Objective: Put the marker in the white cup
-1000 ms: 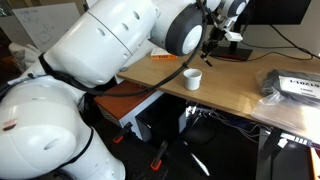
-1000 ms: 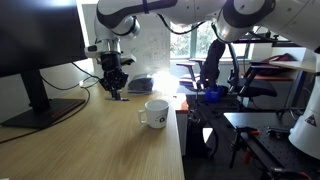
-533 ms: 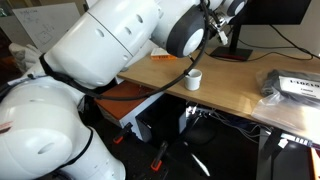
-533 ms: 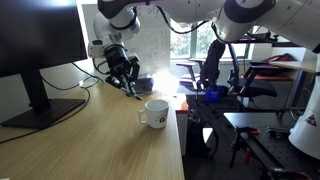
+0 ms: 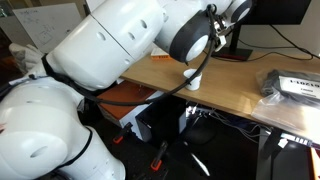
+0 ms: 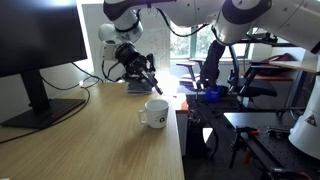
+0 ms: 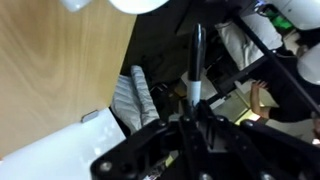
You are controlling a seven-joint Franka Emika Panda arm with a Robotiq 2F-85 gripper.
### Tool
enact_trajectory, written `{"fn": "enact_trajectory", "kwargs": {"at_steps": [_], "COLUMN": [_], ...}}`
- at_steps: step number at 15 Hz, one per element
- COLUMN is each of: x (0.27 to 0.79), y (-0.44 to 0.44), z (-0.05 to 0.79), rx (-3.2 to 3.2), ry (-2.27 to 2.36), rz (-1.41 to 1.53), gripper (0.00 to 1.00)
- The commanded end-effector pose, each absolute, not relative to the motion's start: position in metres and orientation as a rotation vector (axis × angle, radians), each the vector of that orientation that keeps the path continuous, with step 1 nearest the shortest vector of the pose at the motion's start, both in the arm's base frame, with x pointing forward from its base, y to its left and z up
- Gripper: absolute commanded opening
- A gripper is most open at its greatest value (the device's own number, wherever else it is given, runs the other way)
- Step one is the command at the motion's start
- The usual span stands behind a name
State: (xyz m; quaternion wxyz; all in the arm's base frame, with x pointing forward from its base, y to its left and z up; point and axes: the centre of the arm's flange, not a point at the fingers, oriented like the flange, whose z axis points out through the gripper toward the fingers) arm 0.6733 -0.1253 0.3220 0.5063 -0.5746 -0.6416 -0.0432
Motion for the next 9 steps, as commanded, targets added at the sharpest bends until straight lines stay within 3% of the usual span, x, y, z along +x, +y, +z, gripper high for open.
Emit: {"fn": "enact_trajectory", "kwargs": {"at_steps": [1,9], "x": [0.668,0.662], "y": [-0.133,-0.166], "z": [0.306,0.278], "rx": [-1.31,-1.278], "ry": [-1.621,-1.675], "rz": [-0.269,-0.39], "gripper": [0.03,0.03]}}
